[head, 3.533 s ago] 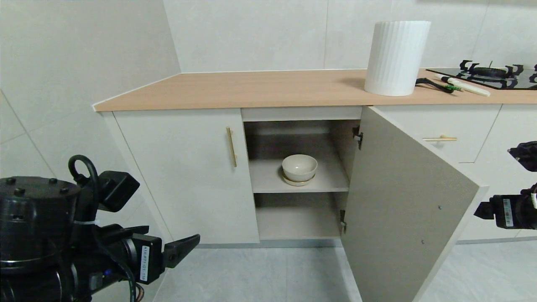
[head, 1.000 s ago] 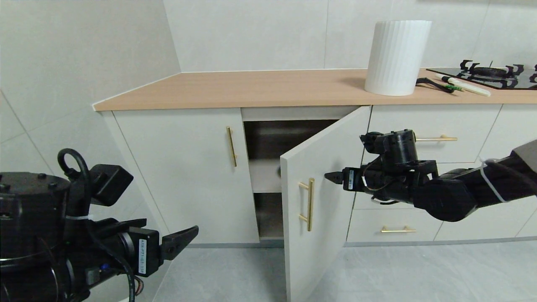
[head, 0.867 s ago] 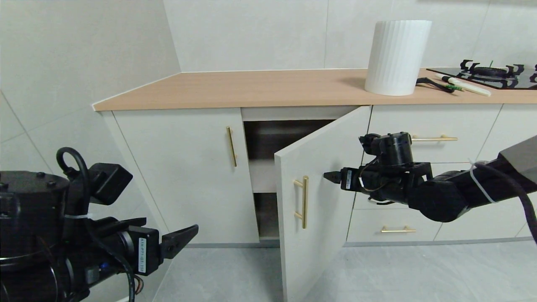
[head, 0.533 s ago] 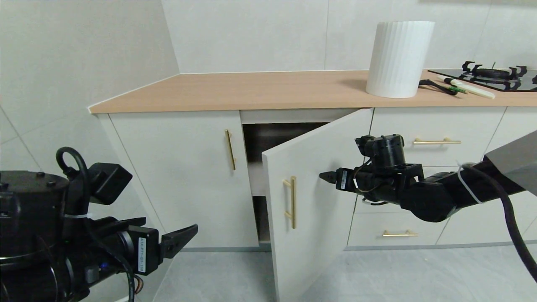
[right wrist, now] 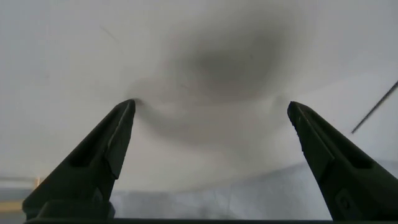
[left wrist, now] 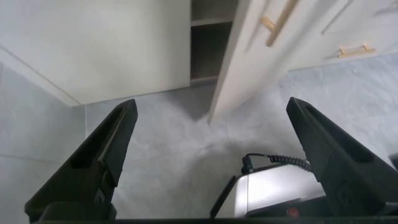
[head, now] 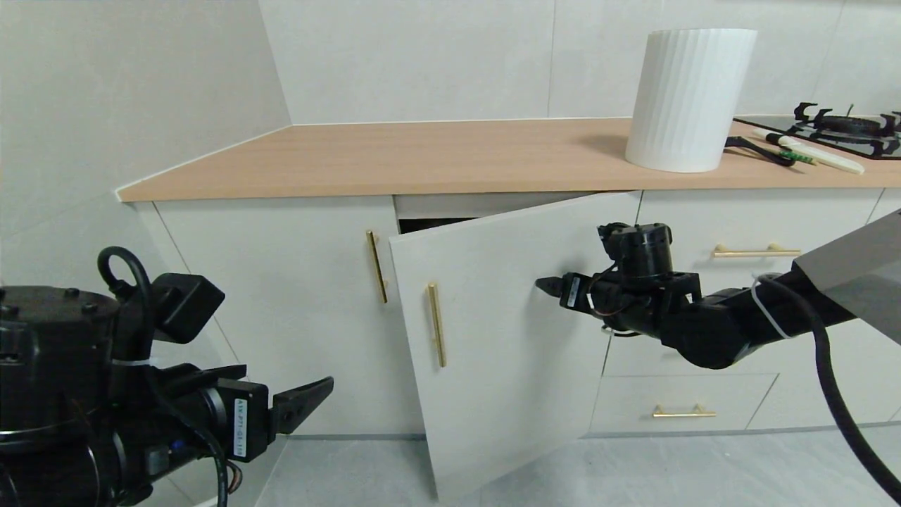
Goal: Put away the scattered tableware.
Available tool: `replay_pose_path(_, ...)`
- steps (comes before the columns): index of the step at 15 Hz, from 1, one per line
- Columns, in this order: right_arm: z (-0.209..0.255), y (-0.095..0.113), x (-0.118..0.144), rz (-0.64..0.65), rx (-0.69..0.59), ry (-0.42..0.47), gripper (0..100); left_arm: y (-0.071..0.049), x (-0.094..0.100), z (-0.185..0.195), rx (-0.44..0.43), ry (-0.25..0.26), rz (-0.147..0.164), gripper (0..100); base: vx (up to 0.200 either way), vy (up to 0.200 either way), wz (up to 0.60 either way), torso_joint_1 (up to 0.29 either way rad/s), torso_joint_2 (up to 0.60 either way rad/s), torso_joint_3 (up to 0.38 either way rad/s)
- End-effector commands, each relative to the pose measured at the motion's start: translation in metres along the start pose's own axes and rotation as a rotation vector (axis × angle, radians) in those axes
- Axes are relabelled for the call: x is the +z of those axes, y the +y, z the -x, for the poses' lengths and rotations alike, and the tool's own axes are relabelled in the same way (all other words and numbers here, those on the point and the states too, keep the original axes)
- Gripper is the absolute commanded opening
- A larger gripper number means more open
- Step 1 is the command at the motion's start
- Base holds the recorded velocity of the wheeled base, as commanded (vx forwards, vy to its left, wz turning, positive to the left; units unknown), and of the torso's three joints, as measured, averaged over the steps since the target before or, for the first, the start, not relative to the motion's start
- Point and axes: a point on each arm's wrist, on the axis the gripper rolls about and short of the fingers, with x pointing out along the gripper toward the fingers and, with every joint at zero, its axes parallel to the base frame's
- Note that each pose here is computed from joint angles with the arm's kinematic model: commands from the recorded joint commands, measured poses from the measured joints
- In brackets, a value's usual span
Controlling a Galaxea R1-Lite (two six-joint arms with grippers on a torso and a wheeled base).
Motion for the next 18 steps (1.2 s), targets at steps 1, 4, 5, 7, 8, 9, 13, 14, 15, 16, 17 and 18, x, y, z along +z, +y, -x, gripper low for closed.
replay_pose_path(1,-0.009,0.0,-0.002,-0.005,-0.019,-0.015,100,0.0,0.0,0.0,0.0,0.001,0.0,100,0.0,0.0,0.0,0.0,0.0,0.0)
replay_pose_path(4,-0.01,0.0,-0.001,-0.021,-0.025,-0.023,100,0.0,-0.001,0.0,0.001,0.002,0.0,100,0.0,0.0,0.0,0.0,0.0,0.0)
replay_pose_path(5,-0.012,0.0,0.001,-0.042,-0.027,-0.032,100,0.0,-0.001,0.0,0.0,0.001,0.0,100,0.0,0.0,0.0,0.0,0.0,0.0)
replay_pose_path(7,-0.018,-0.002,0.004,-0.059,-0.074,-0.071,100,0.0,0.0,0.001,0.0,-0.002,0.001,100,0.0,0.0,0.0,0.0,0.0,0.0)
replay_pose_path(8,-0.021,-0.004,0.006,-0.062,-0.091,-0.085,100,0.0,-0.001,0.001,-0.001,-0.001,0.001,100,0.0,0.0,0.0,0.0,0.0,0.0)
replay_pose_path(9,-0.022,-0.004,0.006,-0.064,-0.096,-0.088,100,0.0,0.0,0.001,0.0,-0.002,0.001,100,0.0,0.0,0.0,0.0,0.0,0.0)
replay_pose_path(13,-0.026,-0.008,0.006,-0.068,-0.115,-0.117,100,0.0,-0.001,0.001,0.0,-0.001,0.001,100,0.0,0.0,0.0,0.0,0.0,0.0)
replay_pose_path(14,-0.028,-0.008,0.007,-0.069,-0.128,-0.138,100,0.0,-0.001,0.001,-0.001,-0.001,0.001,100,0.0,0.0,0.0,0.0,0.0,0.0)
replay_pose_path(15,-0.034,-0.01,0.005,-0.067,-0.17,-0.163,100,0.0,0.0,0.001,-0.002,-0.002,0.001,100,0.0,0.0,0.0,0.0,0.0,0.0)
replay_pose_path(16,-0.036,-0.01,0.005,-0.066,-0.183,-0.172,100,0.0,0.0,0.0,-0.001,-0.001,0.001,100,0.0,0.0,0.0,0.0,0.0,0.0)
replay_pose_path(17,-0.038,-0.01,0.005,-0.068,-0.187,-0.177,100,0.0,-0.001,0.0,-0.001,0.001,0.0,100,0.0,0.0,0.0,0.0,0.0,0.0)
replay_pose_path(18,-0.041,-0.011,0.004,-0.067,-0.193,-0.179,100,0.0,-0.001,0.0,-0.001,0.001,0.0,100,0.0,0.0,0.0,0.0,0.0,0.0)
